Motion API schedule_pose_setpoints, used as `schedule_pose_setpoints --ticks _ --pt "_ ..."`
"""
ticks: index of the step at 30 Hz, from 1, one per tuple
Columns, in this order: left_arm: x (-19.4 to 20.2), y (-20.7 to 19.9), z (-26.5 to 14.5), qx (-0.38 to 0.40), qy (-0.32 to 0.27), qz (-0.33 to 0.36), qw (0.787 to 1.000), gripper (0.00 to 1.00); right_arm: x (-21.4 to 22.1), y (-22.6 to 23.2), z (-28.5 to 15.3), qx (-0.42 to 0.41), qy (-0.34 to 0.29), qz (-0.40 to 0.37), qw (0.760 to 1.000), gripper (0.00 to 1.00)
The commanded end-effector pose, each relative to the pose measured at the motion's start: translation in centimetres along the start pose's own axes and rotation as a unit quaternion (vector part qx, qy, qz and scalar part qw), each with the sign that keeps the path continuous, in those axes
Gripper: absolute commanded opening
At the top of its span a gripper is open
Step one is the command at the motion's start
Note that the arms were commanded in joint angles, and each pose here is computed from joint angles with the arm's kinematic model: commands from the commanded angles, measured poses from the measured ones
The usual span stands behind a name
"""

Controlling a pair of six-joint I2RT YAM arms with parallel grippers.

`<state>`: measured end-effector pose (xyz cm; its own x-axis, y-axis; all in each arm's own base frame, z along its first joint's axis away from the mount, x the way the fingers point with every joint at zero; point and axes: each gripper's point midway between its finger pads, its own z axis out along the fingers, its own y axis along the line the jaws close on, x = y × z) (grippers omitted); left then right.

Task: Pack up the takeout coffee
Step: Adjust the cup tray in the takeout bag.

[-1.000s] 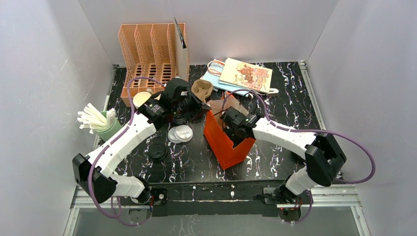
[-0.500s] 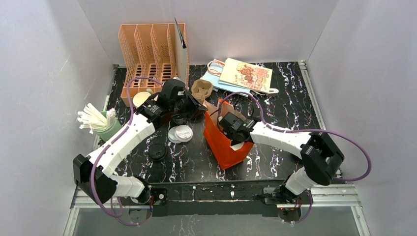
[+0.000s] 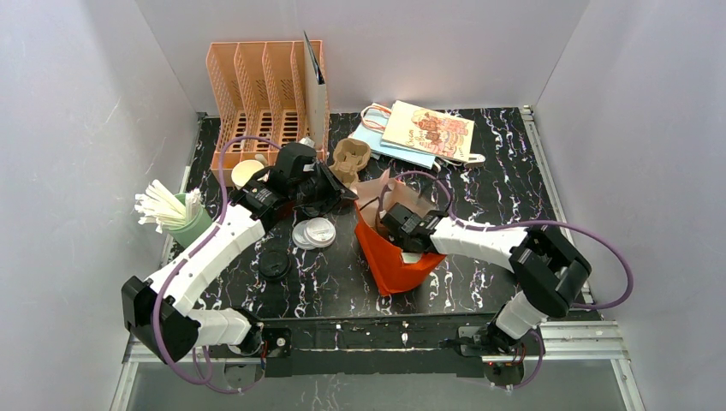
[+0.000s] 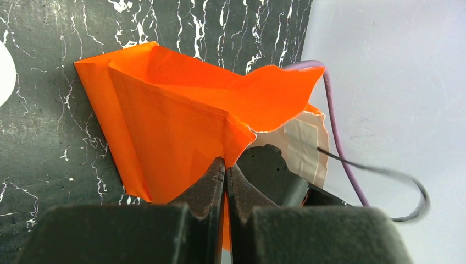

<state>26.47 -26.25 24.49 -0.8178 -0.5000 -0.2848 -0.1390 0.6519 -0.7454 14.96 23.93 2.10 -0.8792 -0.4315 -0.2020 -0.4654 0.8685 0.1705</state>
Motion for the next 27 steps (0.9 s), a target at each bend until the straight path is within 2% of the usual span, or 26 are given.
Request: schedule_pose_setpoints --ticks 1,5,16,20,27 --pt "2.4 3.2 0.7 -0.050 0.055 0.012 0.997 0.00 5.0 -1.8 3.5 0.038 0.097 0.027 0.994 0.01" --pt "2.3 3.2 0.8 -0.051 0.055 0.014 0.997 0.00 4.3 -2.0 3.5 0.052 0.092 0.022 0.994 0.01" --pt "2.3 2.4 1.1 -0.043 0.065 0.020 0.997 0.00 -1.8 0.0 -1.8 0.042 -0.003 0.007 0.999 0.01" --pt "1.5 1.0 0.8 -0.030 0.055 0.018 0.998 0.00 -4.6 1.2 -5.0 0.027 -0.050 0.002 0.998 0.01" --pt "0.0 -2.8 -0.3 0.013 0.033 -0.002 0.999 0.00 -6.6 2.3 -9.4 0.010 -0.097 -0.006 0.995 0.01"
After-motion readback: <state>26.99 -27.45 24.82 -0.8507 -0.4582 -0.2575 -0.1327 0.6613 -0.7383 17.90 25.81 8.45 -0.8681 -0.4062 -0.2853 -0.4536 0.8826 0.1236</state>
